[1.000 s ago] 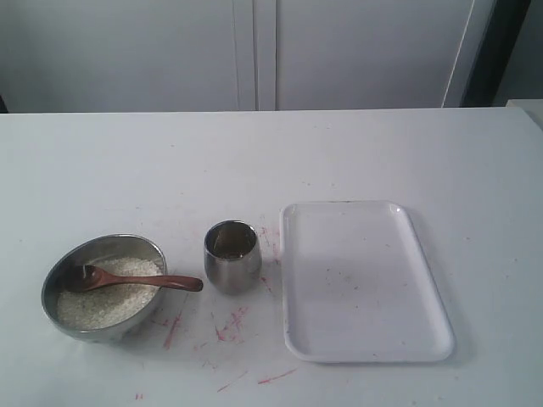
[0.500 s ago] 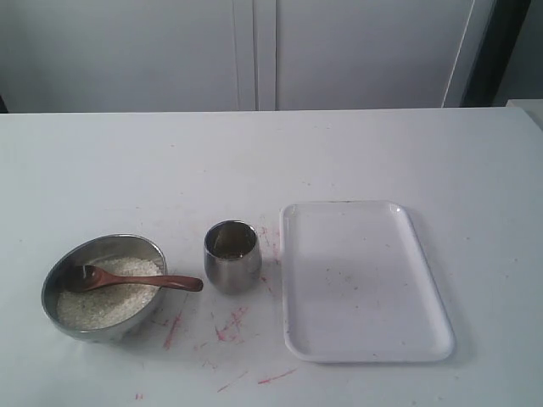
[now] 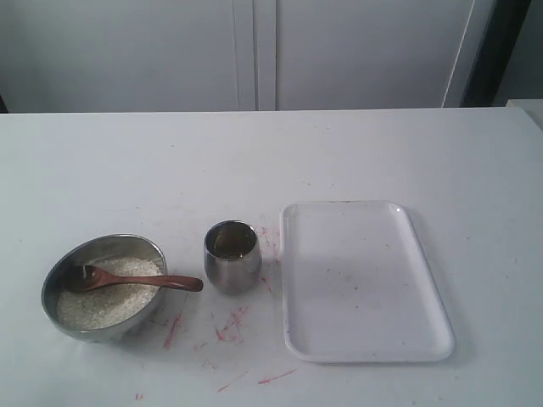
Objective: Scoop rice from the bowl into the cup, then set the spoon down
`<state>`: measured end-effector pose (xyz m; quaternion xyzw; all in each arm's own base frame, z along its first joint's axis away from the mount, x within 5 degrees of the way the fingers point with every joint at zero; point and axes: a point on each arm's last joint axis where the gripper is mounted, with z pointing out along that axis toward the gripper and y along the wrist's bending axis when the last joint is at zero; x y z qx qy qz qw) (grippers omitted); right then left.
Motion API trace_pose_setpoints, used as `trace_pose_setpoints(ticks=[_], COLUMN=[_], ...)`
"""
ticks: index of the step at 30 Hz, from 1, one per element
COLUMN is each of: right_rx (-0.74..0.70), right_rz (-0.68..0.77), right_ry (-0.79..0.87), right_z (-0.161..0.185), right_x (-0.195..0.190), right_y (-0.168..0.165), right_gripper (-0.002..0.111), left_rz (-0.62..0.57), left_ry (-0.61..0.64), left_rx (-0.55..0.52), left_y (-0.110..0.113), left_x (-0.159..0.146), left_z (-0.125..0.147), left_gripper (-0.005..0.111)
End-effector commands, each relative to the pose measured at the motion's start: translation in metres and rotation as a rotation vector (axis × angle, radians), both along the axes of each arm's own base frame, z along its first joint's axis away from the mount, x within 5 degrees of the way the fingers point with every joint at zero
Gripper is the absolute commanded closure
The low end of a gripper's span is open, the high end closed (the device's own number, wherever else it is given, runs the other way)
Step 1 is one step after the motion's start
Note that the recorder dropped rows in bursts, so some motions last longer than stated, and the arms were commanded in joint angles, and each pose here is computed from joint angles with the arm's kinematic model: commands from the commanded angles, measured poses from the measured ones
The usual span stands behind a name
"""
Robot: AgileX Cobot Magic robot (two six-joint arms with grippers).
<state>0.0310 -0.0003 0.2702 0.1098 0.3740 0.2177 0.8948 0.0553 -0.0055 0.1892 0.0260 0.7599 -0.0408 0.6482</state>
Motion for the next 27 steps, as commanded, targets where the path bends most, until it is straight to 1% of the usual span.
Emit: trace_pose_setpoints(ticks=[1, 7, 14, 18, 20, 27], right_rx=[0.037, 0.02, -0.005, -0.036, -0.065, -0.264], right_rz=[0.057, 0.061, 0.04, 0.015, 0.004, -0.082], right_ry=[-0.159, -0.297, -0.326, -0.398, -0.42, -0.499], right_z=[0.016, 0.058, 0.105, 0.133, 0.146, 0.195], right_x=[-0.012, -0.033, -0.058, -0.078, -0.083, -0.099], right_y=[0.001, 0.003, 0.006, 0.008, 0.01, 0.022], right_gripper=[0.108, 0.108, 0.108, 0.108, 0.108, 0.108], left_rz=[0.001, 0.001, 0.001, 0.001, 0.001, 0.001], left_ry=[-0.006, -0.006, -0.006, -0.006, -0.006, -0.006], left_rx=[-0.012, -0.012, -0.012, -0.012, -0.012, -0.012], left_y=[0.0, 0.0, 0.0, 0.0, 0.0, 0.0], left_x=[0.0, 0.0, 0.0, 0.0, 0.0, 0.0], left_z=[0.002, 0.002, 0.002, 0.002, 0.002, 0.002], left_gripper=[0.092, 0.092, 0.092, 0.092, 0.092, 0.092])
